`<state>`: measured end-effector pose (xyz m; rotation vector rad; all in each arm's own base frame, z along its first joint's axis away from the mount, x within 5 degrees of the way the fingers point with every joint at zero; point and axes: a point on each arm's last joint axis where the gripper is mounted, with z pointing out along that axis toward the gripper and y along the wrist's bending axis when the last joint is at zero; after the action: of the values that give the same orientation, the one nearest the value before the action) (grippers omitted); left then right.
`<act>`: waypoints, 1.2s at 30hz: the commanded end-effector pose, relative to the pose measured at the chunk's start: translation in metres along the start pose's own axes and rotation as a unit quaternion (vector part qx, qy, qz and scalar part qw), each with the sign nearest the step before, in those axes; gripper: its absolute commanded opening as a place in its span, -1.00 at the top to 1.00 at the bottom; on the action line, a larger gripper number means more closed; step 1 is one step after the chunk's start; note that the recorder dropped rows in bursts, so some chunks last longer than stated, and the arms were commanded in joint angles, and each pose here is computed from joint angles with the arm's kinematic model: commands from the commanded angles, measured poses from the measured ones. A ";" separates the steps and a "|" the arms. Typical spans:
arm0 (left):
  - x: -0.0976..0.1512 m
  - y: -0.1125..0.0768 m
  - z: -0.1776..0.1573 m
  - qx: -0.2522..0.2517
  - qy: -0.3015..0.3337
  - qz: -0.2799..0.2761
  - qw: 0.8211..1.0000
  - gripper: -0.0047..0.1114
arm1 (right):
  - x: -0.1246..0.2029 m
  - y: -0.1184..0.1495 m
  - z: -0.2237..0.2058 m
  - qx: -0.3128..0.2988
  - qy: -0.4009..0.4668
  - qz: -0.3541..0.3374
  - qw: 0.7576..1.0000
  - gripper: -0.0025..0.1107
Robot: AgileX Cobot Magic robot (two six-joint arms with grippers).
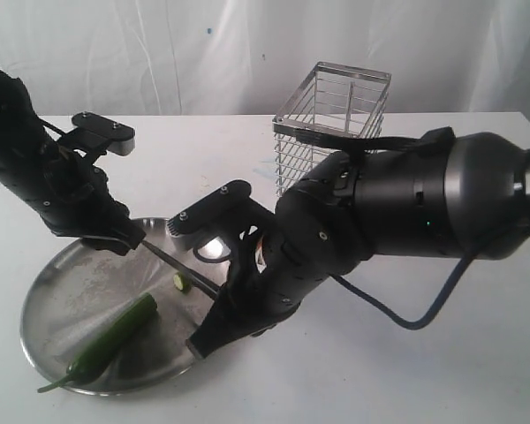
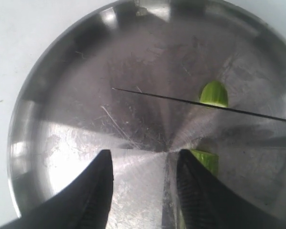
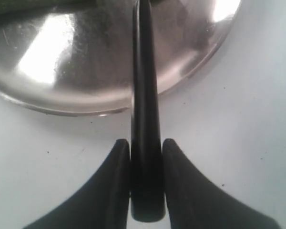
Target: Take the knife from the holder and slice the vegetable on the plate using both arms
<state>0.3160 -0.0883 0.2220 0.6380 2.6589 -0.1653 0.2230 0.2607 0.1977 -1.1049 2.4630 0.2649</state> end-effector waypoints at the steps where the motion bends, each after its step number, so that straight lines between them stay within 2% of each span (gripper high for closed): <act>1: 0.001 -0.001 -0.009 0.001 -0.003 -0.006 1.000 0.10 | -0.002 0.001 -0.008 -0.008 -0.004 0.014 1.000 0.96; 11: 0.002 -0.002 -0.011 0.004 0.005 -0.006 1.000 0.10 | 0.003 0.028 -0.008 -0.025 0.014 -0.014 0.999 0.96; 22: 0.003 -0.003 -0.011 0.010 0.007 -0.015 1.000 0.10 | 0.003 0.028 -0.007 -0.023 0.011 0.010 1.000 0.96; 36: 0.002 -0.003 -0.011 0.010 0.002 -0.017 1.000 0.10 | 0.006 0.019 -0.010 0.021 -0.020 0.030 0.999 0.96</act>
<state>0.3109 -0.0879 0.2278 0.6272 2.6760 -0.1810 0.2017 0.2682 0.1970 -1.0223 2.4950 0.2499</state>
